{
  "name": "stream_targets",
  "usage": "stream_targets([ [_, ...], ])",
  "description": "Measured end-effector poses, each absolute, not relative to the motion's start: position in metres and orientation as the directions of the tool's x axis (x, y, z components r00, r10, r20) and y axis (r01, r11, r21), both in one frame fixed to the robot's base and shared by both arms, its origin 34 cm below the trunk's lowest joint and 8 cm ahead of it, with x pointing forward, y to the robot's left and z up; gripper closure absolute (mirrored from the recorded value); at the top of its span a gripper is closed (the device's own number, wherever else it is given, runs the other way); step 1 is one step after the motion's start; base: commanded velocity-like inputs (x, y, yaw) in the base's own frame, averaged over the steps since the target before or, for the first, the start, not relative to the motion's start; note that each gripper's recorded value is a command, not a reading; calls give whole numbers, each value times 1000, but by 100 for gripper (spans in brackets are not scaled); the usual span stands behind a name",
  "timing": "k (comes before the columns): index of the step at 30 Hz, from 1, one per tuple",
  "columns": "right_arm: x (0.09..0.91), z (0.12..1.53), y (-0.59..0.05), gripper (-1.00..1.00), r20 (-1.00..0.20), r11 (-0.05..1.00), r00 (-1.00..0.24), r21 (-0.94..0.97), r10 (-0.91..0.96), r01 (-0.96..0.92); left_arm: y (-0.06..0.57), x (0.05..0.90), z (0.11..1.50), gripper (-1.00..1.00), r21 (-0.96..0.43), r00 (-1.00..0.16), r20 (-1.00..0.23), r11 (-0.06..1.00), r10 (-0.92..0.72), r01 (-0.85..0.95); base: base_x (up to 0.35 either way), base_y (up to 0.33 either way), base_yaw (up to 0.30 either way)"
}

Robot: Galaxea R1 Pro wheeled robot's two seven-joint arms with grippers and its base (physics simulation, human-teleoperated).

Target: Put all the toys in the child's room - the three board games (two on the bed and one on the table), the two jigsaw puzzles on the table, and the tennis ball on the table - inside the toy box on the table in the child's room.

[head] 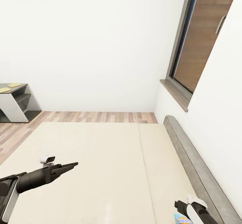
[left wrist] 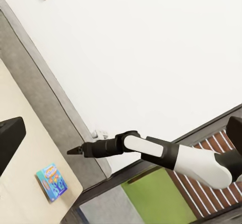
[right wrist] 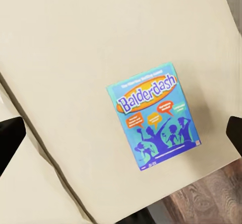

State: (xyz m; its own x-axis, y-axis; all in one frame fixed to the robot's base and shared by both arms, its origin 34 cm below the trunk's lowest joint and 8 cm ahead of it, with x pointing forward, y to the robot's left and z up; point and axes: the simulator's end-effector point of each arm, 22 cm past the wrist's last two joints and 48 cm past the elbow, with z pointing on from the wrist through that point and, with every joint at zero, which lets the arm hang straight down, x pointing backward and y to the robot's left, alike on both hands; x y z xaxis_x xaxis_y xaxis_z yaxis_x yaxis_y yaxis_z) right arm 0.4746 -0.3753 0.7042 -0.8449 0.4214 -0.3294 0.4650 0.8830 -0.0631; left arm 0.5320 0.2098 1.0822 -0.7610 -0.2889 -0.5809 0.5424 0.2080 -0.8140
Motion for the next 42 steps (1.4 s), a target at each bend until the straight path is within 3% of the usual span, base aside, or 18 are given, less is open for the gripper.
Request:
stream_targets([
  [22,465,691,-375,-100,-302,885,-855,-66,422,461,210,535,1067,-100,-833,-782,-553,209,-288,512,0,0,0],
  [31,513,709,-379,-100,-283,901,-867,-21,411,434,210,536,1059,-100,-840,-790,-541,212,-287,499,0,0,0],
  [42,505,702,-403,-100,-253,898,-875,-45,413,438,208,536,1052,-100,-850,-801,-525,205,-288,484,0,0,0],
])
